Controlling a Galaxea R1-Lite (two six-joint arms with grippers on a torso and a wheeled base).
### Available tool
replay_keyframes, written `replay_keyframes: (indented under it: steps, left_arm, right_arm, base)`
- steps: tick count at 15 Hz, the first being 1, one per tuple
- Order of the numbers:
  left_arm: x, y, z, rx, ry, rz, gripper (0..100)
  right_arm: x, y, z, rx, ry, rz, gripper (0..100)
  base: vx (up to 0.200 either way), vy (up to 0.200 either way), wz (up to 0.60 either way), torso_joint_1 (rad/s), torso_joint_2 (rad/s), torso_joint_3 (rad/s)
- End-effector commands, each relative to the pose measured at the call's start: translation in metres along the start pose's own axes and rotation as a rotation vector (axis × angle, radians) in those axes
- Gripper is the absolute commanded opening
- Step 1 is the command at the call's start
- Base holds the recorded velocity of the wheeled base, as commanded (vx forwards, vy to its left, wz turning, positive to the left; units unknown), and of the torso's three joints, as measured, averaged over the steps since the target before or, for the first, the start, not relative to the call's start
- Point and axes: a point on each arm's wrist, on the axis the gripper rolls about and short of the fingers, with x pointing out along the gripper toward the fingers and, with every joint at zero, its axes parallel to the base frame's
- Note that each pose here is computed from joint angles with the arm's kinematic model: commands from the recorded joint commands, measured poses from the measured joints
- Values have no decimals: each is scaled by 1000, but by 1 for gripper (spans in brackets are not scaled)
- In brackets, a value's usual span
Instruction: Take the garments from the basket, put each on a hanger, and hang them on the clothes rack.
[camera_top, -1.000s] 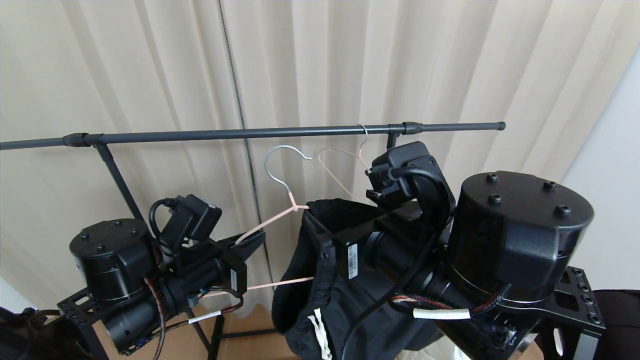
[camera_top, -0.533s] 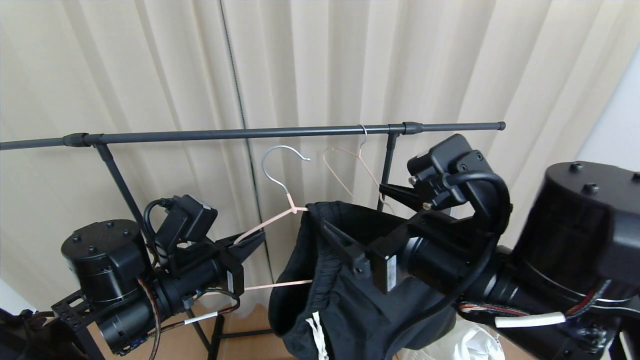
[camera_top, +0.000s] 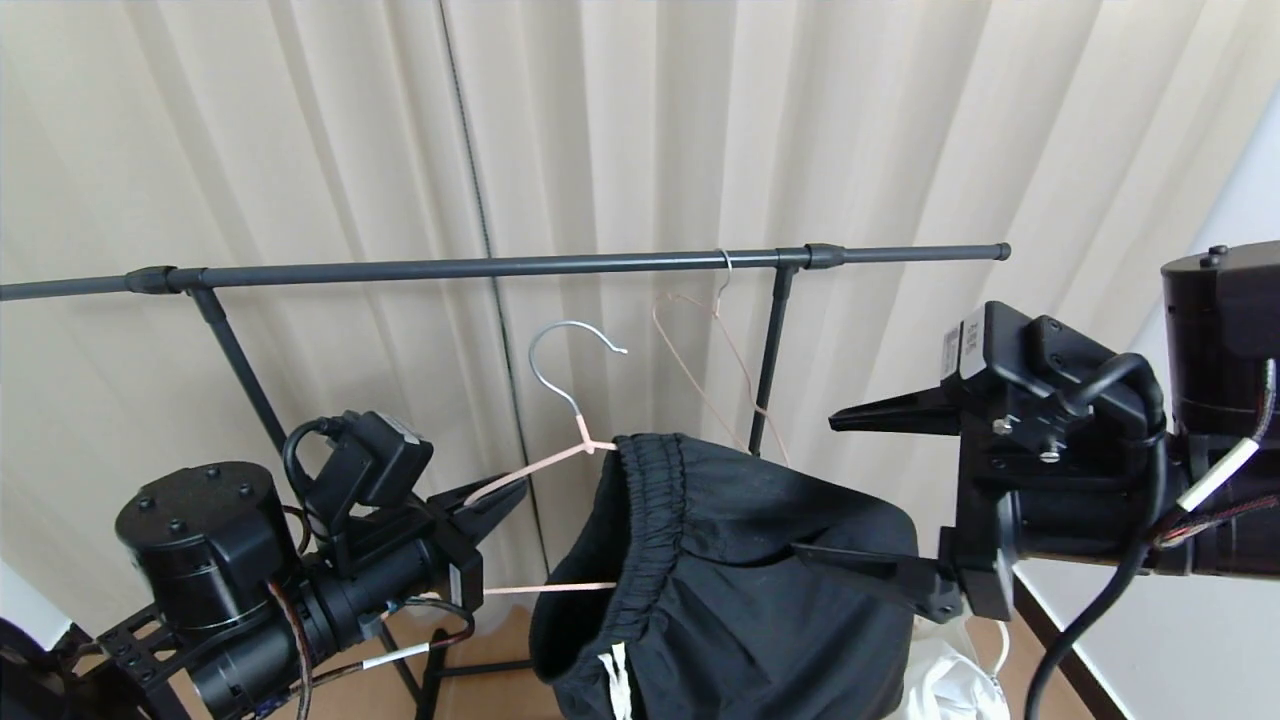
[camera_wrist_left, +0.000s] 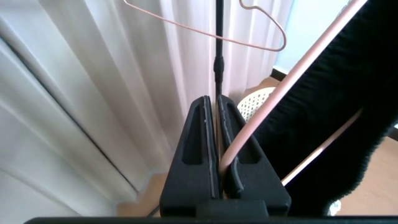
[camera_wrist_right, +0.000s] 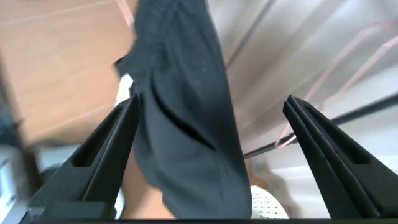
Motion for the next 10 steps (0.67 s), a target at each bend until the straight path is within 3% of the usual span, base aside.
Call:
replay_keyframes:
  steps: [1, 3, 5, 10]
  left_arm:
    - [1, -4, -7, -4, 26, -16, 0]
    - [3, -5, -10, 0, 3, -16, 0]
    - [2, -5, -10, 0, -5, -17, 0]
    - [2, -8, -9, 2, -9, -27, 0]
  right_arm:
    - [-14, -20, 11, -16, -23, 7, 100]
    - [-10, -46, 19, -4, 43, 134, 100]
    - [4, -55, 18, 18, 93, 200, 100]
    - [26, -51, 16, 15, 123, 255, 100]
  base:
    - [0, 0, 0, 0, 0, 0]
    - [0, 0, 0, 0, 0, 0]
    - [0, 0, 0, 0, 0, 0]
    - [0, 0, 0, 0, 0, 0]
